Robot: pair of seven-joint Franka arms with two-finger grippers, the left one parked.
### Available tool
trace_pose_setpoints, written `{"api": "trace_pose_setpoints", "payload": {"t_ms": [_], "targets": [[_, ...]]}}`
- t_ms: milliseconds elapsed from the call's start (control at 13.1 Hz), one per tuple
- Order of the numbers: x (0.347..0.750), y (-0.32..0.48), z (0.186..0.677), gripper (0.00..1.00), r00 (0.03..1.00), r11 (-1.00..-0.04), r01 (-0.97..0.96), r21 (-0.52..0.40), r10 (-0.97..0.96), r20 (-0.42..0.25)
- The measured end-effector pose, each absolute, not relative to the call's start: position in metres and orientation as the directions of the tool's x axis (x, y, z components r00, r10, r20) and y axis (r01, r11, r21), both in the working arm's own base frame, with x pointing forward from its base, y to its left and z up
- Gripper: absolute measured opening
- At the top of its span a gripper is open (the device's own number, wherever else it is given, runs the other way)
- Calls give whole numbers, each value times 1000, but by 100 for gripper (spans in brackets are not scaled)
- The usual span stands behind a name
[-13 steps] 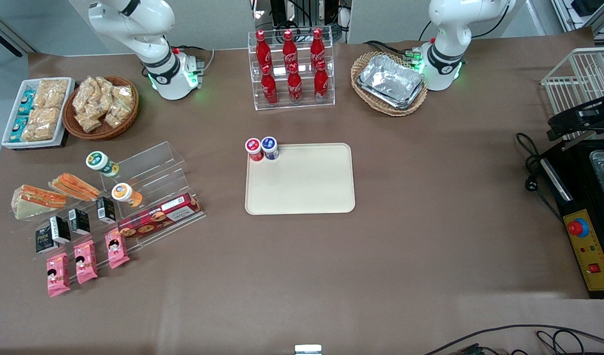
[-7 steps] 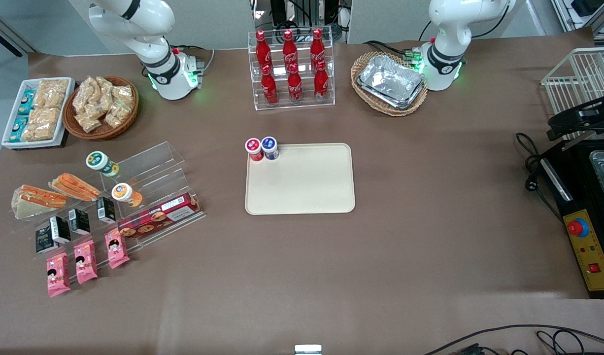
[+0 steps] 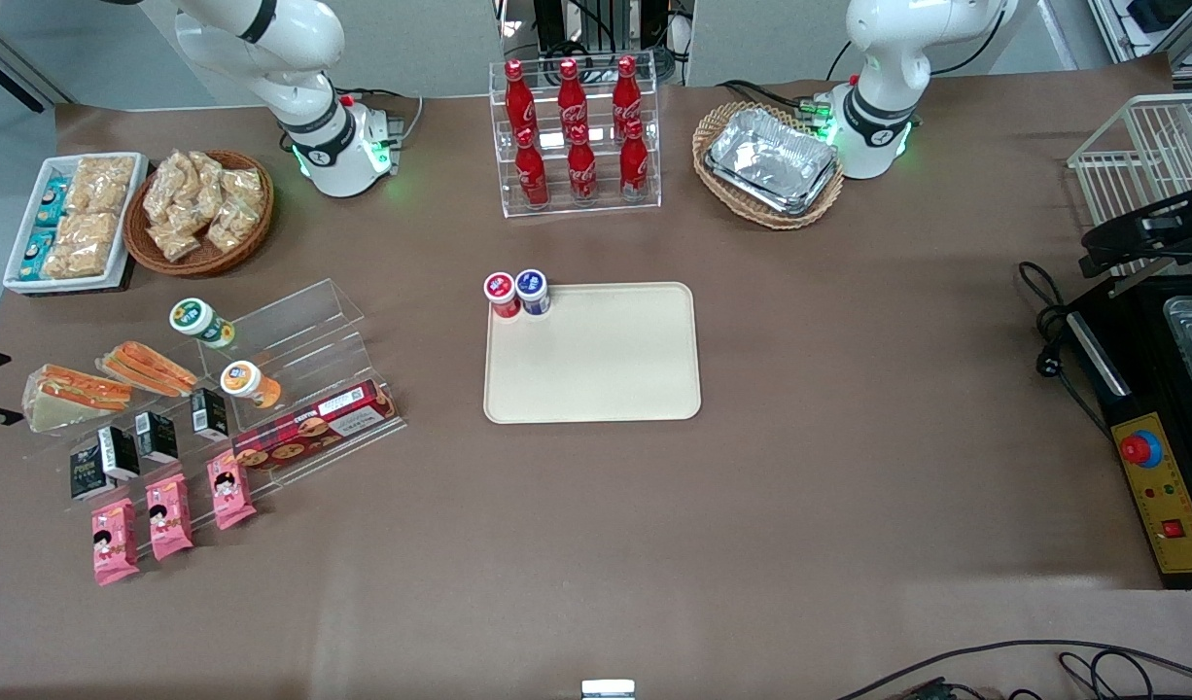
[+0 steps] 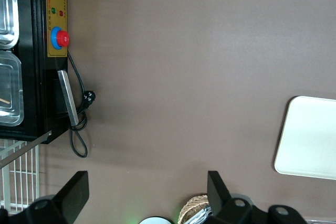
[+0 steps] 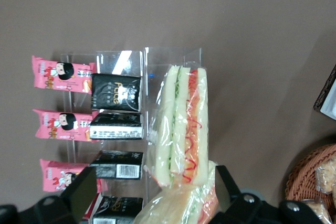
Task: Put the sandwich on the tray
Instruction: 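Close the right gripper on the wrapped triangle sandwich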
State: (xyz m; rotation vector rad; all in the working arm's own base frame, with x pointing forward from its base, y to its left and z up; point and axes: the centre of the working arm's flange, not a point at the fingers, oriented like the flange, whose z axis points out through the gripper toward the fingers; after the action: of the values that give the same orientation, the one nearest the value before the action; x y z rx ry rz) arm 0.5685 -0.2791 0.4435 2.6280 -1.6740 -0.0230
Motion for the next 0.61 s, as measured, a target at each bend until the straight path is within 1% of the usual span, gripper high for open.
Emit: {"api": "trace_pose_setpoints", "payload": {"t_ms": [306, 611], "targets": [[559, -280, 409, 100, 415, -415, -909, 32, -910, 3], [554, -279, 397, 100, 413, -413, -910, 40, -911, -7]]}}
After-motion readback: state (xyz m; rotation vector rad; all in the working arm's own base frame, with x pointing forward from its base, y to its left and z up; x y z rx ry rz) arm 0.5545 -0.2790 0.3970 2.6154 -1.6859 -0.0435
